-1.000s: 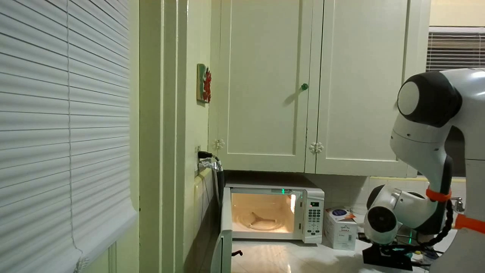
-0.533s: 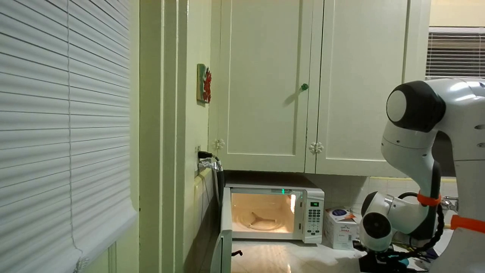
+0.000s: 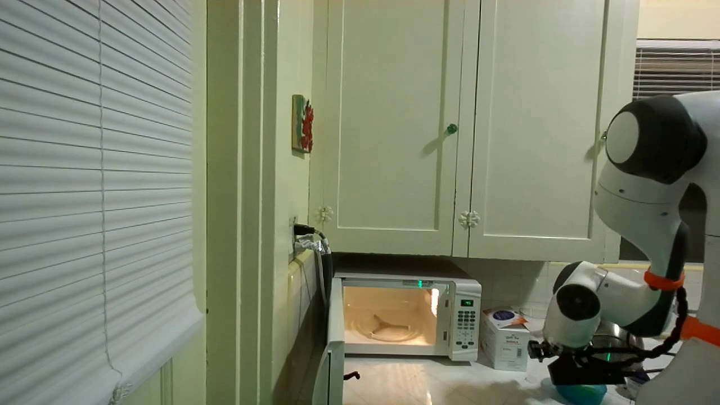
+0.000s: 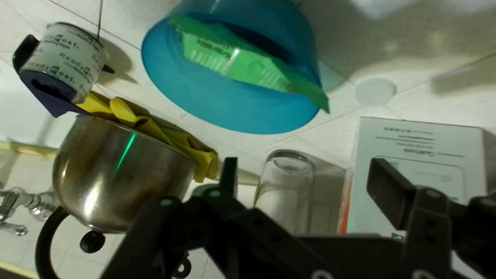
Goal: Take the blue bowl out of the microwave
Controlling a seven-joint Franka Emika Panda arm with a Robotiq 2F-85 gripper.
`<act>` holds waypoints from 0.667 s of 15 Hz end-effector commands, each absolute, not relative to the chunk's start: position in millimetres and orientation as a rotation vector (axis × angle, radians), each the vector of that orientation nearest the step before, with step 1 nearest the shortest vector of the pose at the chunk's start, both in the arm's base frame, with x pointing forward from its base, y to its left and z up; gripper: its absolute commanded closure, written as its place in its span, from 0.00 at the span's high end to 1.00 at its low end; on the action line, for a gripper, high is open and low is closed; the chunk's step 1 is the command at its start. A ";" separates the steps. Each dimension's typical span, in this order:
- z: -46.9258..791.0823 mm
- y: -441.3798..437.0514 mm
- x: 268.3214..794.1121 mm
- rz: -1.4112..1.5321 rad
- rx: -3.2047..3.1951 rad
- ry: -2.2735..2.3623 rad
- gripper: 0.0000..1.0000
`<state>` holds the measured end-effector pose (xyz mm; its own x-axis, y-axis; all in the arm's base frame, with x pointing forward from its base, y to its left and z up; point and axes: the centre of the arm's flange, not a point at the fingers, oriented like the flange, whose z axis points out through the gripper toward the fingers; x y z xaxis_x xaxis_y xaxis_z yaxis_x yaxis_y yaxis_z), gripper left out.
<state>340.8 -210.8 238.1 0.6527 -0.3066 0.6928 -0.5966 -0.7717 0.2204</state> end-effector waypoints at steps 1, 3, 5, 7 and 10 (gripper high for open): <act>319.6 -194.4 307.5 0.799 2.654 -0.604 1.00; 344.5 -184.2 298.5 0.769 2.781 -0.482 1.00; 368.2 -182.5 290.6 0.734 2.881 -0.338 1.00; 387.0 -183.8 283.3 0.707 2.987 -0.220 1.00; 416.7 -170.3 292.0 0.653 3.123 -0.031 1.00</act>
